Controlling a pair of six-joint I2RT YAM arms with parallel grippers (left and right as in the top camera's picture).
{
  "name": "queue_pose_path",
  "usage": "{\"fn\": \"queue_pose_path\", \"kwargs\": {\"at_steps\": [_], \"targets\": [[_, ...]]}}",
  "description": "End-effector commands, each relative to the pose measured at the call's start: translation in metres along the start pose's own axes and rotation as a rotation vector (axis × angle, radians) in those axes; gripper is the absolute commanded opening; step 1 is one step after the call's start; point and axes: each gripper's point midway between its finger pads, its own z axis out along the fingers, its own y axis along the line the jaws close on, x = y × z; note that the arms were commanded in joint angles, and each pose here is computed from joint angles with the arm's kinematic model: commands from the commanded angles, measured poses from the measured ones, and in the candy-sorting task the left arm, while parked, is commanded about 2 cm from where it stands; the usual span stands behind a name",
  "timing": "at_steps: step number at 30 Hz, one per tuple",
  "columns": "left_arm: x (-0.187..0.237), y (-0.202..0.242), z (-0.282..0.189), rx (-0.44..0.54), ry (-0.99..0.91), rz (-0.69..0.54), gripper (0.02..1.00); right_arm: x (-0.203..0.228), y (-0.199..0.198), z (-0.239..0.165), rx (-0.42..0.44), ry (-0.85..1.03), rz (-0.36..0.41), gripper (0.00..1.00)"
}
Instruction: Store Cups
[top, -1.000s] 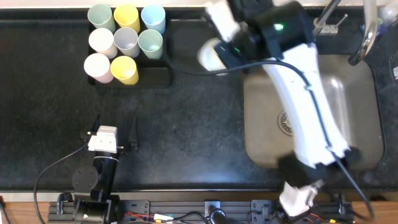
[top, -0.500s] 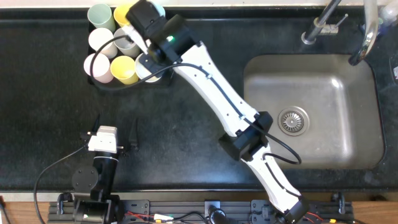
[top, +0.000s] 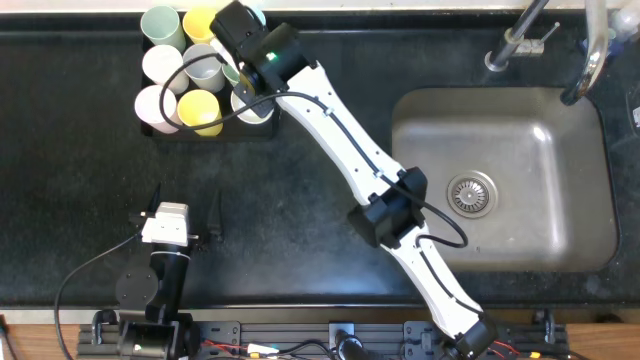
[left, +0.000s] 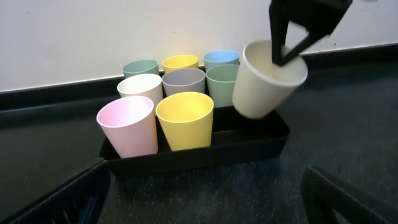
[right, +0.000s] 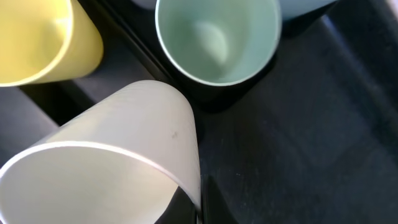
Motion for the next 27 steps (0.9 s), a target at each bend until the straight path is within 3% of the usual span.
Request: {"fn": "queue_pose_path", "kwargs": {"at_steps": [1, 27], "targets": [[0.000, -0.001, 0.000, 0.002, -0.003, 0.019, 0.998, -0.005, 0.009, 0.002, 0.003, -0.014, -0.008, 0.042], [0.000, -0.001, 0.000, 0.002, -0.003, 0.019, 0.998, 0.011, 0.017, 0.033, -0.013, 0.064, -0.059, 0.042]]}}
